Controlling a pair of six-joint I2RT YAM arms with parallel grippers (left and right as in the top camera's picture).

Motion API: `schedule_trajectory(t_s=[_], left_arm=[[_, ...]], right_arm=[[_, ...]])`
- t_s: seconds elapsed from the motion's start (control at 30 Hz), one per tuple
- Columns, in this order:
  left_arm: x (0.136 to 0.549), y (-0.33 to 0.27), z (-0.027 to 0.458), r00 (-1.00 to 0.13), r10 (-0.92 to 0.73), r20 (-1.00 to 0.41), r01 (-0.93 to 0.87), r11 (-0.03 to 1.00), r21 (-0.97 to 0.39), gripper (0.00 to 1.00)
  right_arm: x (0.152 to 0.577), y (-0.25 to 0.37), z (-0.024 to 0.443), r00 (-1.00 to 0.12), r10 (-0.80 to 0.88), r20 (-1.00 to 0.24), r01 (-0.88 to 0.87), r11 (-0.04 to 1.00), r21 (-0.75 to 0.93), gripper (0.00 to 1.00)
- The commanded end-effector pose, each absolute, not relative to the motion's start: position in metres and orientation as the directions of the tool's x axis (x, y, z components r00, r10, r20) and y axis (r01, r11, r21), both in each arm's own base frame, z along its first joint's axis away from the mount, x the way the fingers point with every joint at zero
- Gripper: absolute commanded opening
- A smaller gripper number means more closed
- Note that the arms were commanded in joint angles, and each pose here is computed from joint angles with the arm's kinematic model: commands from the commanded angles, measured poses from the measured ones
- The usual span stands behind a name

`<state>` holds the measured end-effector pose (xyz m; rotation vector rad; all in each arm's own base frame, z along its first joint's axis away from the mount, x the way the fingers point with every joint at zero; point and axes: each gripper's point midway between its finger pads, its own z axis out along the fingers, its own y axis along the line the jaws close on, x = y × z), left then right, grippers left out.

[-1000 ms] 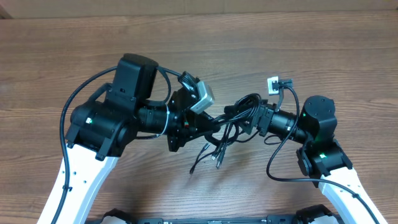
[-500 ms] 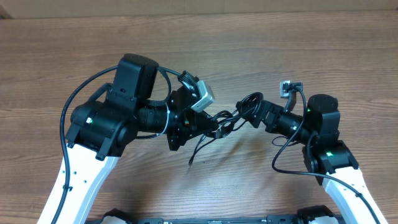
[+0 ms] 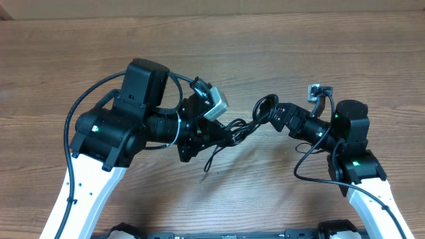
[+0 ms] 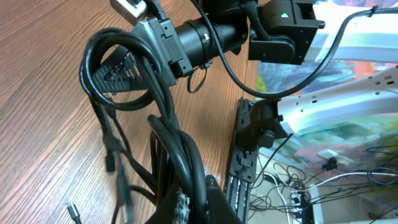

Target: Untangle cables

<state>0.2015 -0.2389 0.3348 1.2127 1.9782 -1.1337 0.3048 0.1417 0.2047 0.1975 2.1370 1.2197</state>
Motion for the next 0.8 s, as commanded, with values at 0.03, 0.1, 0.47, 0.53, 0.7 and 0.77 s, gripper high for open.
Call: schedule_trajectory(t_s=[0.03, 0.1, 0.47, 0.53, 0.7, 0.77], left_arm=[[0.203, -0.235, 0.338, -0.421, 0.438, -0.794, 0.904, 0.269, -0.331, 0.04], [0.206, -0.234, 0.336, -0.422, 0.445, -0.790, 0.903, 0.288, -0.320, 0.04], [0.231, -0.219, 0.322, -0.452, 0.473, -0.756, 0.864, 0.444, -0.239, 0.04], [0.233, -0.217, 0.320, -0.455, 0.478, -0.751, 0.859, 0.459, -0.228, 0.04], [0.240, -0.211, 0.316, -0.464, 0.487, -0.740, 0.842, 0.502, -0.198, 0.04], [0.241, -0.210, 0.315, -0.465, 0.489, -0.738, 0.839, 0.511, -0.190, 0.04]], right_arm=[[0.309, 0.133, 0.201, -0.763, 0.457, -0.457, -0.140, 0.573, 0.807, 1.00], [0.305, 0.133, 0.194, -0.779, 0.454, -0.433, -0.113, 0.578, 0.808, 1.00], [0.288, 0.130, 0.171, -0.828, 0.433, -0.356, -0.024, 0.607, 0.795, 1.00], [0.287, 0.131, 0.175, -0.828, 0.430, -0.361, -0.036, 0.602, 0.798, 1.00], [0.278, 0.135, 0.196, -0.813, 0.418, -0.405, -0.105, 0.580, 0.808, 1.00], [0.274, 0.135, 0.211, -0.791, 0.419, -0.446, -0.150, 0.574, 0.805, 1.00]])
